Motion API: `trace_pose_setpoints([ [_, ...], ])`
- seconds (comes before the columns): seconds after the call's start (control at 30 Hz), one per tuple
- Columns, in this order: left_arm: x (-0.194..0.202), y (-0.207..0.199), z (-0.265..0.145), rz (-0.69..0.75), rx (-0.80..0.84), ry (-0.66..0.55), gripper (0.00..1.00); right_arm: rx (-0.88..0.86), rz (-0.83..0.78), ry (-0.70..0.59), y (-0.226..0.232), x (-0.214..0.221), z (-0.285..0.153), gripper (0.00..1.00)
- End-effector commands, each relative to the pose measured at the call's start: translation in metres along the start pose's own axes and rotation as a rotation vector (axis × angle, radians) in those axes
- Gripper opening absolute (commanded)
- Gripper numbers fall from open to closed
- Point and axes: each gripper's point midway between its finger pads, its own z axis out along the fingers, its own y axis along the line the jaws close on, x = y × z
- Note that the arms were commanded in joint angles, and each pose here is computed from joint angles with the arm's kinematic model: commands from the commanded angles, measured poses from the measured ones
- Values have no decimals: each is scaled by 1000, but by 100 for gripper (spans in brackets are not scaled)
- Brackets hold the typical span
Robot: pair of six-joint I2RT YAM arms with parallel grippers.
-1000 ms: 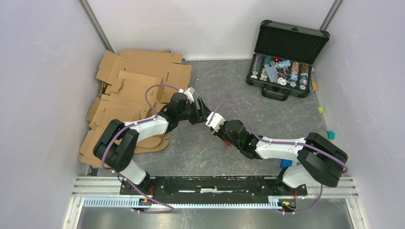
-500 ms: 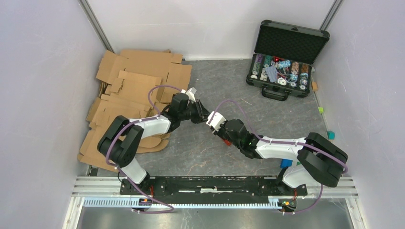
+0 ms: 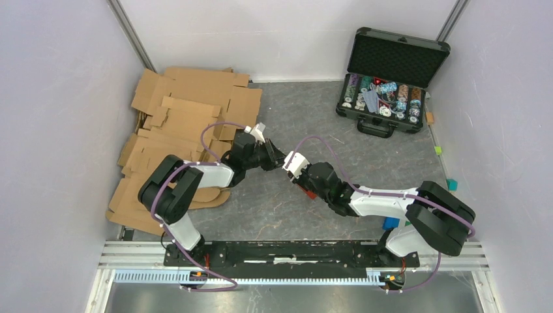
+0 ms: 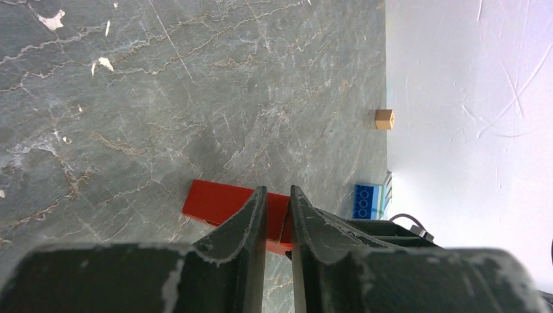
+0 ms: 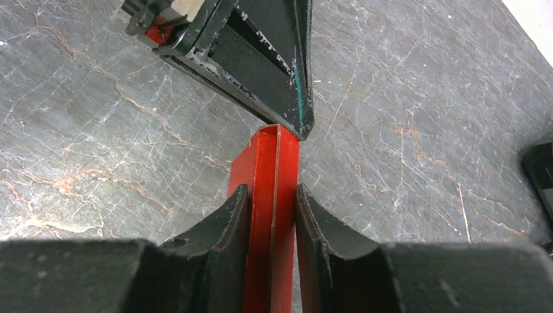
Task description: Fold the paper box
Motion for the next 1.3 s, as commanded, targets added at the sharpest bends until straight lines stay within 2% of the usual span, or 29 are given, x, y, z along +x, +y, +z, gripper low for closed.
trace_pose_setpoints([
  [0.0,30,39,2,-57,-90,45,25,-87,1,201,21,63,-10,0],
  [0.13,28,37,0,-50,-85,29,27,-92,3,201,22,64,-11,0],
  [0.2,23,35,-3,-25,-102,19,33,-94,3,200,22,63,-10,0],
  [0.23,20,33,-6,-14,-114,13,38,-95,3,199,23,63,-11,0],
  [0.37,1,11,-19,56,-116,-31,70,-97,4,194,22,62,-11,0],
  [0.43,-9,-4,-24,89,-104,-46,74,-98,4,194,22,62,-11,0],
  [0.6,-9,-27,-23,87,-37,3,74,-101,4,192,23,61,-11,0],
  [0.73,0,-21,-20,62,-26,20,72,-101,5,192,23,62,-11,0],
  [1.0,24,12,-10,4,-63,69,52,-103,5,192,23,61,-11,0],
  [1.13,30,21,-8,-12,-66,74,39,-104,6,193,23,61,-11,0],
  [1.27,33,30,-8,-24,-89,71,34,-108,9,192,23,62,-11,0],
])
